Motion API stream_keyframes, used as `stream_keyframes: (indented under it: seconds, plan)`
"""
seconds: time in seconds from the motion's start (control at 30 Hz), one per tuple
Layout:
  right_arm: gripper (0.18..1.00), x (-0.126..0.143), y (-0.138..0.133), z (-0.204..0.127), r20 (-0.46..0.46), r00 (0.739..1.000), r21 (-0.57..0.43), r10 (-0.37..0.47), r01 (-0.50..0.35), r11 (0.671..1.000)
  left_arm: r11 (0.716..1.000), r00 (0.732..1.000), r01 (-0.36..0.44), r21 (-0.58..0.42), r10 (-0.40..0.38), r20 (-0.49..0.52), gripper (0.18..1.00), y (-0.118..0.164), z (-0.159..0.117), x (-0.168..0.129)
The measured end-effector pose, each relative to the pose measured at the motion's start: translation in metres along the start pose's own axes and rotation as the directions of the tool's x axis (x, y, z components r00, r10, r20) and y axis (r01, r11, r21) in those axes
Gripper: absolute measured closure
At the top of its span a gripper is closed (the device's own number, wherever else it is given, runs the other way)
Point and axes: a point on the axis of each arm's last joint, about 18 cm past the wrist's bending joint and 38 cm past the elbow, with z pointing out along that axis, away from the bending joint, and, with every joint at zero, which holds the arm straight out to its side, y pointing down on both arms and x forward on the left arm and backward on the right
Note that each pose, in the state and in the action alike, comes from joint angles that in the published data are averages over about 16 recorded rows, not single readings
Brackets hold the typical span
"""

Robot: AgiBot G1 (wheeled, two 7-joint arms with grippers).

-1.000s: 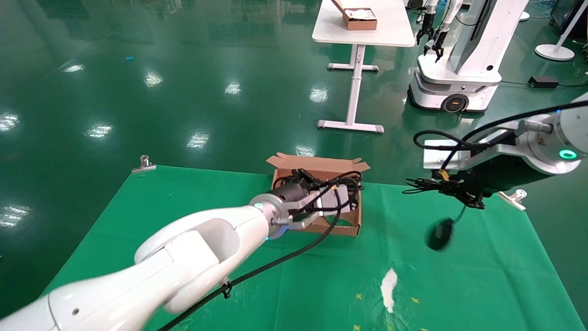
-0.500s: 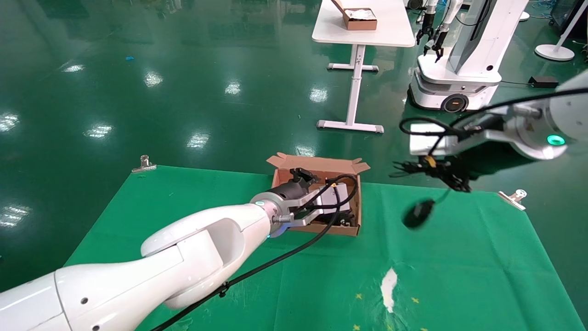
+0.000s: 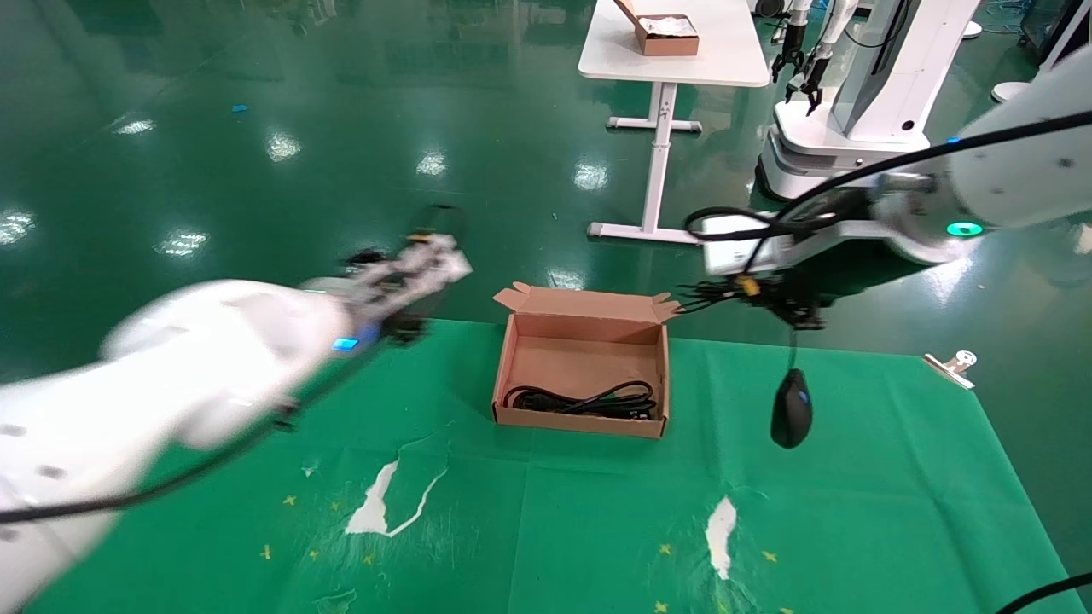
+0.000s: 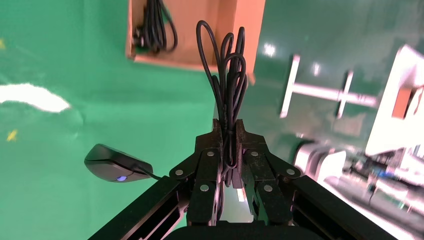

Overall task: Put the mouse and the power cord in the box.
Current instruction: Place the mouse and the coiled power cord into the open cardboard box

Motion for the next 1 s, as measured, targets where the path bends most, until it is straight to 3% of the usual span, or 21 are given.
stream_keyframes:
  seconds: [0.2, 0.53, 0.73, 1.0]
  plan:
    - [0.958, 0.011, -0.031, 0.027, -0.023, 0.998, 0.074, -0.060, 0.061, 0.995, 0.997, 0.999, 0.044, -0.061, -0.042, 0.021, 0.429, 0.033, 0.000, -0.027]
    - [0.958, 0.016, -0.078, 0.088, -0.161, 0.978, 0.183, -0.130, 0.159, 0.970, 0.996, 0.999, 0.051, -0.069, -0.050, 0.011, 0.267, 0.040, 0.000, -0.035]
    - [0.958, 0.002, -0.087, 0.118, -0.222, 0.966, 0.215, -0.130, 0.179, 0.960, 0.996, 0.999, 0.050, -0.069, -0.050, 0.008, 0.217, 0.040, 0.001, -0.035]
    - [0.958, -0.029, -0.084, 0.149, -0.199, 0.976, 0.238, -0.084, 0.131, 0.962, 0.996, 0.999, 0.051, -0.070, -0.051, 0.007, 0.187, 0.041, 0.002, -0.036]
